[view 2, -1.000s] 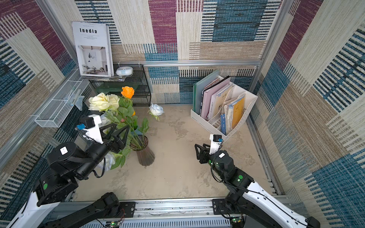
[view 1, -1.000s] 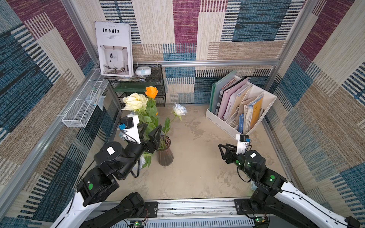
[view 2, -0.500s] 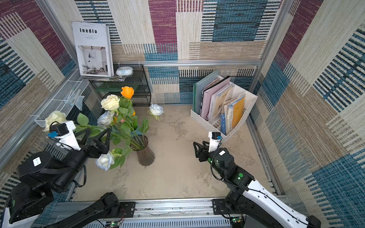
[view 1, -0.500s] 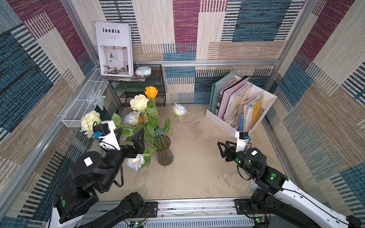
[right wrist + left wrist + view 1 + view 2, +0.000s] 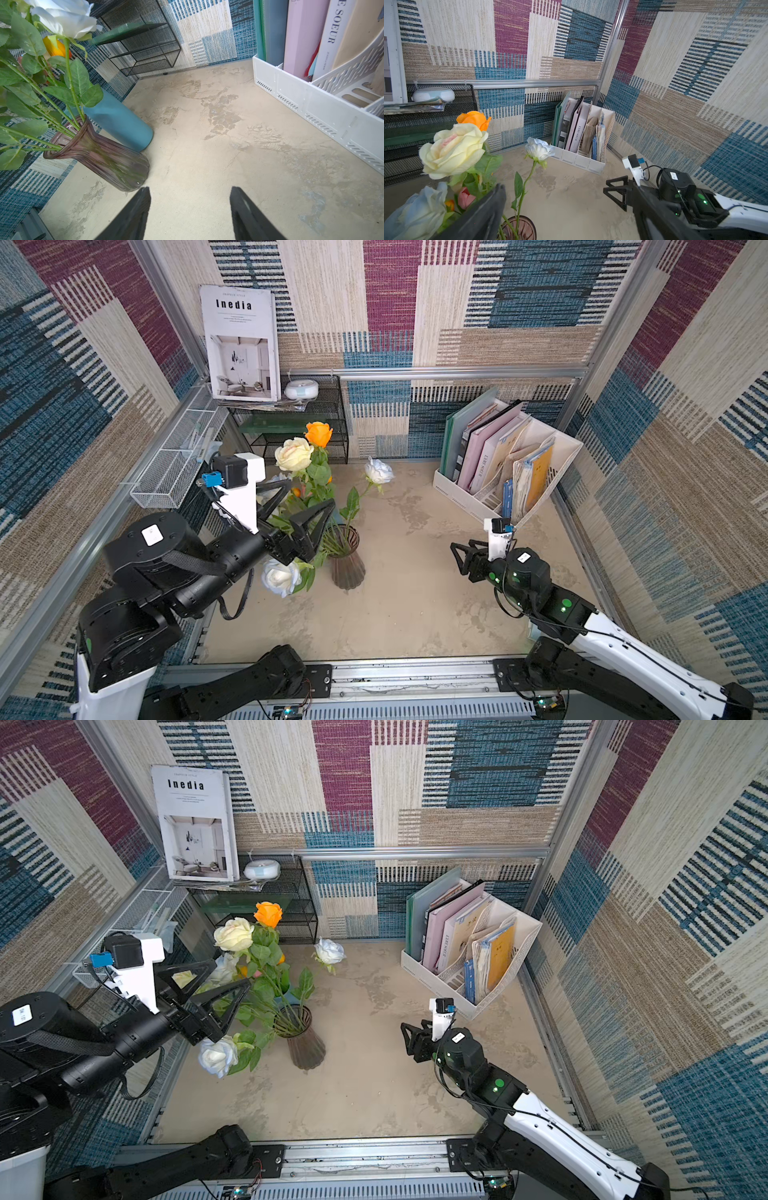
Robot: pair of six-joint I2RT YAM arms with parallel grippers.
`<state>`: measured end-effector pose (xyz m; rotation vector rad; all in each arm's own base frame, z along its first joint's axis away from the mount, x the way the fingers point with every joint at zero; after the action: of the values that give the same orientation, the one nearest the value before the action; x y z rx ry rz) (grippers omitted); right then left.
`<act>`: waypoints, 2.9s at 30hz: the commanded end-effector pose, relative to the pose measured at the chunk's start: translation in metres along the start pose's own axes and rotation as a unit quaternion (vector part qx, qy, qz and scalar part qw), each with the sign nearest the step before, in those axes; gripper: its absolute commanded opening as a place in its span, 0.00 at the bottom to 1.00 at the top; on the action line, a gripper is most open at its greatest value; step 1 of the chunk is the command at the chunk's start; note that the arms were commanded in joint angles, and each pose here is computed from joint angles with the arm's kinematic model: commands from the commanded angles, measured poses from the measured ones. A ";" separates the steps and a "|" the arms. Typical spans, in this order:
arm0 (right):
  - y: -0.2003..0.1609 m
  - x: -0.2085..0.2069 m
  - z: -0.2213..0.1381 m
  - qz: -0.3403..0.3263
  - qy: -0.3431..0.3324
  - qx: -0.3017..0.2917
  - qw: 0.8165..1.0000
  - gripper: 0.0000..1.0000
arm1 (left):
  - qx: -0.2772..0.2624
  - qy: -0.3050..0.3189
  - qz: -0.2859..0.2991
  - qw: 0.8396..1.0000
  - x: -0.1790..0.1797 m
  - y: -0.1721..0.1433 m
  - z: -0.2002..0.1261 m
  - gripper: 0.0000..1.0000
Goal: Arrange the flowers in different vases according to their variety
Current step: Insert the flower into the vase, then reset both arms
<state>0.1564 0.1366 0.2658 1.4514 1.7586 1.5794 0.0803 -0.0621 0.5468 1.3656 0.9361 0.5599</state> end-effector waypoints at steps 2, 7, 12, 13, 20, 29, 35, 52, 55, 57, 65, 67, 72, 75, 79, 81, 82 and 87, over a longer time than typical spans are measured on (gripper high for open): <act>0.002 0.003 0.000 -0.010 0.018 -0.003 1.000 0.71 | -0.041 0.154 0.037 0.986 0.024 0.009 -0.017 0.99; 0.003 0.003 -0.003 -0.027 0.013 -0.005 1.000 0.83 | -0.097 0.293 0.063 0.949 0.038 0.025 -0.021 0.99; 0.009 0.002 -0.003 -0.053 -0.007 -0.009 0.999 0.92 | -0.081 0.331 0.090 0.936 0.036 0.028 0.004 0.99; 0.011 0.002 -0.003 -0.060 -0.011 -0.009 0.998 0.95 | -0.077 0.333 0.098 0.935 0.035 0.028 0.012 0.99; 0.013 0.002 0.004 -0.083 -0.026 0.004 0.996 0.99 | -0.042 0.317 0.078 0.944 0.046 0.048 0.060 0.99; 0.018 -0.012 0.013 -0.115 -0.070 0.010 0.991 0.99 | -0.025 0.348 -0.118 0.930 0.151 0.028 0.068 0.99; 0.038 -0.035 0.021 -0.124 -0.119 -0.003 0.985 0.99 | -0.023 0.426 -0.169 0.888 0.185 -0.024 0.049 0.99; 0.038 -0.096 0.046 -0.064 -0.162 -0.008 0.985 0.99 | -0.021 0.571 -0.207 0.794 0.218 -0.066 0.031 0.99; 0.037 -0.096 0.045 -0.063 -0.157 -0.008 0.986 0.99 | -0.046 0.579 -0.200 0.789 0.216 -0.041 0.029 0.99; 0.036 -0.096 0.045 -0.062 -0.152 -0.008 0.986 0.99 | -0.063 0.602 -0.191 0.773 0.214 -0.025 0.024 0.99; 0.037 -0.095 0.046 -0.062 -0.136 -0.018 0.989 0.99 | -0.054 0.703 -0.154 0.692 0.211 -0.018 0.001 0.99; 0.037 -0.096 0.048 -0.060 -0.130 -0.016 0.990 0.99 | -0.059 0.733 -0.154 0.660 0.207 -0.037 -0.010 0.99; 0.036 -0.096 0.051 -0.057 -0.116 -0.011 0.992 0.99 | -0.054 0.784 -0.170 0.595 0.192 -0.085 -0.037 0.99; 0.035 -0.096 0.051 -0.055 -0.110 -0.011 0.992 0.99 | -0.067 0.795 -0.190 0.572 0.181 -0.109 -0.049 0.99; 0.033 -0.096 0.052 -0.054 -0.107 -0.009 0.993 0.99 | -0.072 0.778 -0.220 0.584 0.173 -0.140 -0.055 0.99; 0.031 -0.097 0.053 -0.055 -0.109 -0.011 0.992 0.99 | -0.059 0.764 -0.238 0.596 0.175 -0.163 -0.054 0.99; 0.030 -0.098 0.053 -0.056 -0.110 -0.011 0.992 0.99 | -0.053 0.757 -0.247 0.602 0.175 -0.172 -0.053 0.99; 0.029 -0.102 0.051 -0.069 -0.128 -0.028 0.989 0.99 | -0.011 0.718 -0.274 0.640 0.178 -0.208 -0.044 0.99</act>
<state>0.2493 0.0740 0.2338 1.4519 1.6769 1.2886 0.0989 0.0776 0.3140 0.2124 2.5211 1.2742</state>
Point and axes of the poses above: each gripper's point midway between its finger pads, its own z axis out along the fingers, its own x axis along the line the jaws close on, y = z × x, the point moved 10 cm from there along -z, back along the fingers, and after that the axes turned 3 degrees about -z, right-handed, at the moved point
